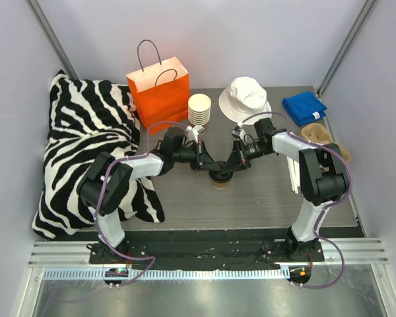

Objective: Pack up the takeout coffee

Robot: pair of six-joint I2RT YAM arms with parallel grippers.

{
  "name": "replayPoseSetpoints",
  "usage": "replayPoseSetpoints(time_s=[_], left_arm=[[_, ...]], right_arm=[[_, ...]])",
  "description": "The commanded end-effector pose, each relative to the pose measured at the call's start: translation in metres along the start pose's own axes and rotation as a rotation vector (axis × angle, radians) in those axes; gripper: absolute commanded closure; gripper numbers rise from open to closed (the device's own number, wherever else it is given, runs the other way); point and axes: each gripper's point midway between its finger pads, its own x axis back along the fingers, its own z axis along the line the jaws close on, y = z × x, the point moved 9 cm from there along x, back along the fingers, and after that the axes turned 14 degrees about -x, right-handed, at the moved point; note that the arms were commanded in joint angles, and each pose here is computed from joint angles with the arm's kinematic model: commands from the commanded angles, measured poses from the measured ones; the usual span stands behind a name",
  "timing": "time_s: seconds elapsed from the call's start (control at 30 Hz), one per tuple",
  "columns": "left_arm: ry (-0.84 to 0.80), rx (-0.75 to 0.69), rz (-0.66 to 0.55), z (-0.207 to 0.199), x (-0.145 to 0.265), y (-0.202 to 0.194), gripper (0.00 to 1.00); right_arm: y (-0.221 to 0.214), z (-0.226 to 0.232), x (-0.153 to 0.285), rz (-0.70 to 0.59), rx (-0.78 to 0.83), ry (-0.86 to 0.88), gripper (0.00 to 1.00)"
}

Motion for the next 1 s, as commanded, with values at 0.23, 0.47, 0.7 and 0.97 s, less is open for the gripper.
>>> replayPoseSetpoints(time_s=[0.23,0.47,0.7,0.97], left_arm=[[0.015,0.036,-0.016,-0.009,0.014,0.001,1.0],[-0.023,0.032,-0.005,-0.025,0.02,-0.009,1.0],[-0.045,0.015,0.019,-0.035,0.009,-0.015,1.0],[-0.074,0.016,0.0,-0.041,0.0,-0.006,1.0]], right_arm=[[-0.001,-0.003,0.007,-0.076,0.061,-0.218,0.9],[-0.004,0.011,0.011,-0.088,0.064,-0.188,0.9],[0.005,0.015,0.008,-0.093,0.059,-0.174,0.91],[0.01,0.03,0.006,-0.096,0.071,-0.124,0.91]])
